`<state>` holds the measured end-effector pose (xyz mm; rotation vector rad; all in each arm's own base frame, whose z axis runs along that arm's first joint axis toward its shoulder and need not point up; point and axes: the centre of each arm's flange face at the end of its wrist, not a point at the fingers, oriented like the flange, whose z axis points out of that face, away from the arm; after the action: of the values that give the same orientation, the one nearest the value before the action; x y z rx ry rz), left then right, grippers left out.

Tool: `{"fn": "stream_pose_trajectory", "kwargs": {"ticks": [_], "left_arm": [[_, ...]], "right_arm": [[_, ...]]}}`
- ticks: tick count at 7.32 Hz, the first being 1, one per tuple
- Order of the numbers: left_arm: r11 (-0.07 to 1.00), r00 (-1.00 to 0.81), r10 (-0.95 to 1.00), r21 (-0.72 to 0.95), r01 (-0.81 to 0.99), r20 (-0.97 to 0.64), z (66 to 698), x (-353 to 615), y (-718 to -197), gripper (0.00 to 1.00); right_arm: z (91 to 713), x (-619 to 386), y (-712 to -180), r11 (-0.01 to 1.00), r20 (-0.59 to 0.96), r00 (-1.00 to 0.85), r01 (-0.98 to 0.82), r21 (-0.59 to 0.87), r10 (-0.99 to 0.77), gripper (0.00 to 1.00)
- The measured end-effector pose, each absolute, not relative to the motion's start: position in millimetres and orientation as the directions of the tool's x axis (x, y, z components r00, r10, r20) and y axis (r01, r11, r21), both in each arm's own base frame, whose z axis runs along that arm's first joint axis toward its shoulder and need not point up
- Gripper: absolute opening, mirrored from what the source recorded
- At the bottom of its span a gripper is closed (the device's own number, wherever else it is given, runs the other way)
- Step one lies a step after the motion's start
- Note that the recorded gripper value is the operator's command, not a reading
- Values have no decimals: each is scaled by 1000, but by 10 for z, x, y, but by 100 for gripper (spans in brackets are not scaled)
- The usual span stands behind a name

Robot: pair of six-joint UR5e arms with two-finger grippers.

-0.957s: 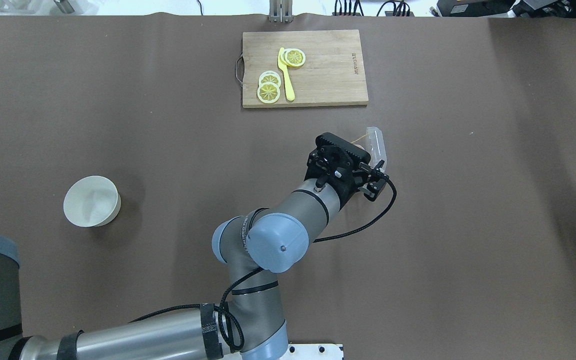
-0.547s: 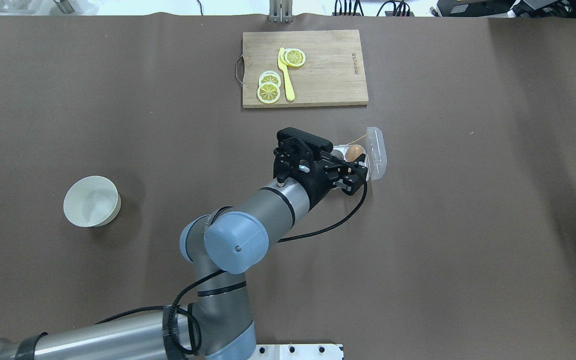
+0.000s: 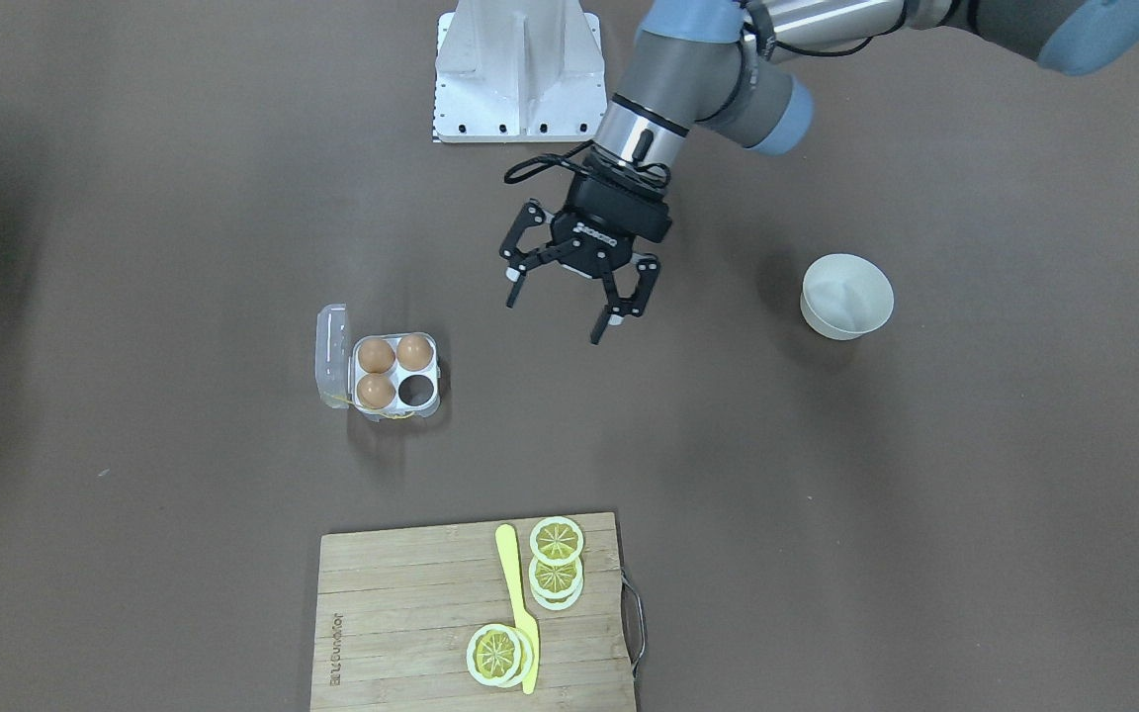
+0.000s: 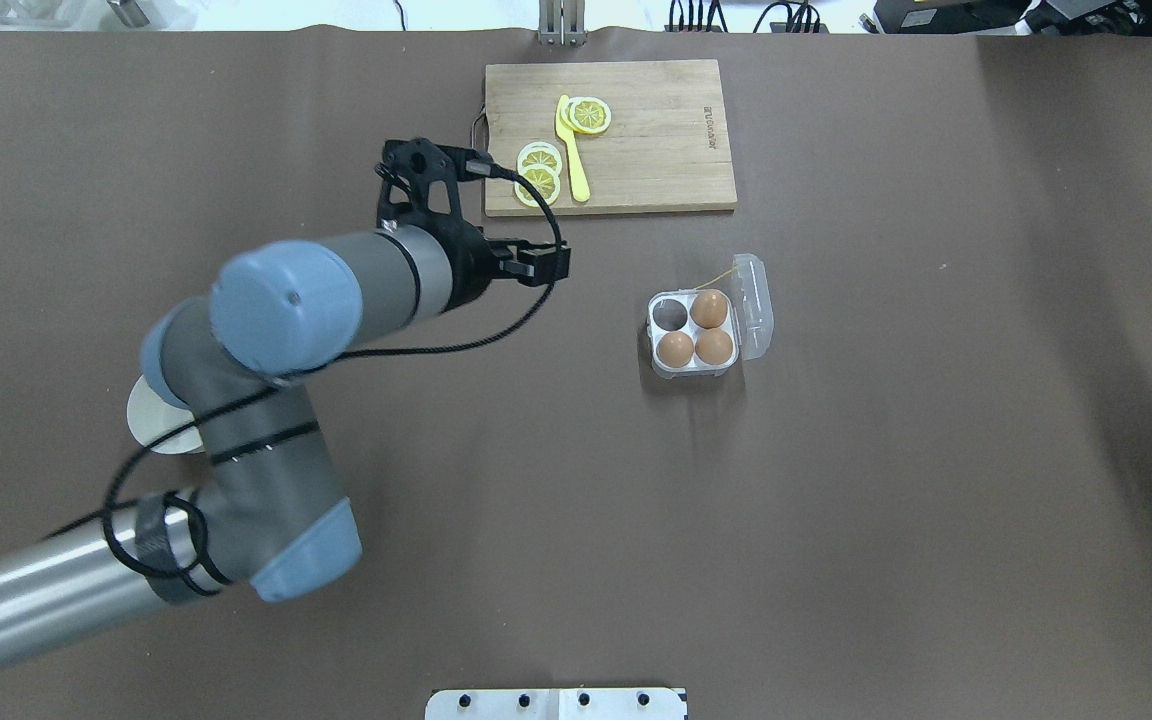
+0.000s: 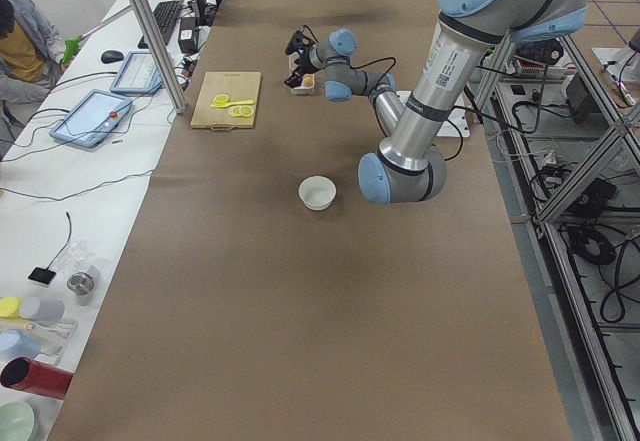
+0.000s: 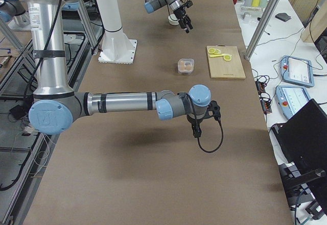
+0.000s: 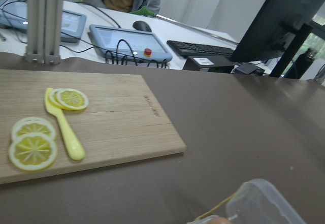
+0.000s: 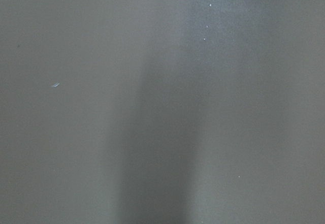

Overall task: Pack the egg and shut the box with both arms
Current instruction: 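Withdraw the left gripper from the egg box toward its rest side, then push the clear lid down with the right gripper while the left arm retracts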

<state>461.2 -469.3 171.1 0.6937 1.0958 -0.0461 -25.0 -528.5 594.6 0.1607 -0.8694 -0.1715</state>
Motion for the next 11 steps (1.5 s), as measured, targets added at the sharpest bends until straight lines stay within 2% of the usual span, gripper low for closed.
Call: {"fn": "stream_pose_trajectory", "kwargs": {"ticks": [2,4,5,6,7,8,11], "left_arm": [[888,582,220,408,214,-783,2337,3554,-5123,98],[947,706,69,269,175,-705,3449,2783,-5231,98],[968,741,32,206,145,-671,3765,2411,-5297,98],[982,758,67,177,65,-649,3991,2042,-5342,98],[988,763,106,153,-9,-638,4189,1689,-5356,98],[992,761,112,123,-43,-640,4361,1434,-5329,98],[996,750,83,75,-45,-656,4597,1129,-5239,98]], "right_arm": [[5883,-254,-5341,972,737,639,79,222,-220,100],[5786,-288,-5416,972,736,641,69,225,-216,100],[5708,-347,-5470,974,738,643,58,218,-204,100],[5645,-432,-5512,976,736,649,53,212,-195,93],[5581,-562,-5530,977,732,655,53,205,-189,51],[5468,-751,-5514,982,738,653,46,184,-169,1],[4887,-1600,-5260,993,772,625,39,114,-114,0]]}}
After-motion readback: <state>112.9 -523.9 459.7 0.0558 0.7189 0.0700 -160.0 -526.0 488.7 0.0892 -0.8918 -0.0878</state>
